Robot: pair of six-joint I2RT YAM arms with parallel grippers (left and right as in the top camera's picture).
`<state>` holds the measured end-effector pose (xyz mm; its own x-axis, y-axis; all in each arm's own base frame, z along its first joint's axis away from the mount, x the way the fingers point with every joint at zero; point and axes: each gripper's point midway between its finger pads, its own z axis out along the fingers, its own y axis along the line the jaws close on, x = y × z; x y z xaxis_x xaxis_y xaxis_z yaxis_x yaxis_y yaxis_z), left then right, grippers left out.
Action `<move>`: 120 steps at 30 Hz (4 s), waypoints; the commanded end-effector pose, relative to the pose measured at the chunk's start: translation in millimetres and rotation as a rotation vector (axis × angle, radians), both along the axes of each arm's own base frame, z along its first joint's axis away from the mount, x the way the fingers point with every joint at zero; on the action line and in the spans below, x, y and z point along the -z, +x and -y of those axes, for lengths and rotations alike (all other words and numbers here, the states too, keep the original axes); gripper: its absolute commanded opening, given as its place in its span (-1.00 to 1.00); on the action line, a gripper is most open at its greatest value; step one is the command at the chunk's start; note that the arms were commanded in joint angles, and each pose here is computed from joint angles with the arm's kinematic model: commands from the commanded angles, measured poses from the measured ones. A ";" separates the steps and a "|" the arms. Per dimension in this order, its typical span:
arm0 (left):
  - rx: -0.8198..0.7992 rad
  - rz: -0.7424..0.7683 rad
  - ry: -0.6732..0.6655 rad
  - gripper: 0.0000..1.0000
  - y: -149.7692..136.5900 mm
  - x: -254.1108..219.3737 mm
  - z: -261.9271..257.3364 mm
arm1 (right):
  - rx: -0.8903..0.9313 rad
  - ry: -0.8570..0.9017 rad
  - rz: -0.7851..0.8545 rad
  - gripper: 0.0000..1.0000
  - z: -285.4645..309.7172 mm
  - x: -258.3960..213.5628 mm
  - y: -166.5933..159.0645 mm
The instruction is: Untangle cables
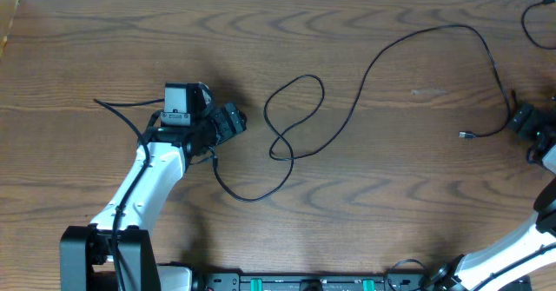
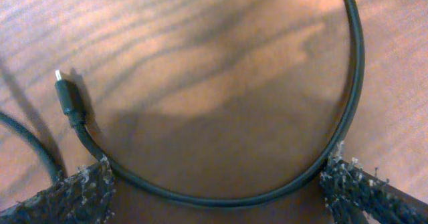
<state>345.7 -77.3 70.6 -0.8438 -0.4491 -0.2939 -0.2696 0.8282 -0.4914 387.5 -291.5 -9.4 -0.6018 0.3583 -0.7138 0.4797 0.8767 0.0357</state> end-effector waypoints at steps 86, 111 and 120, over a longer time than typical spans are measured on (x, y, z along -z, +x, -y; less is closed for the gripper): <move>0.001 0.013 0.014 0.82 6.0 -3.7 -1.0 | -0.125 0.500 -0.249 0.99 -127.0 -121.6 29.5; 0.001 0.013 0.015 0.82 6.0 -3.7 -1.1 | 0.268 0.539 -0.564 0.36 -160.6 1.8 -64.5; 0.001 0.013 0.015 0.81 6.0 -3.7 -1.1 | 0.341 0.500 -0.539 0.41 -150.4 8.9 -66.2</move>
<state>345.7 -77.3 70.6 -0.8439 -0.4488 -0.2941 -0.2693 0.8283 -0.4913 336.2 -144.9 0.5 -0.6322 0.7673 -0.1077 0.7587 0.6412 0.1151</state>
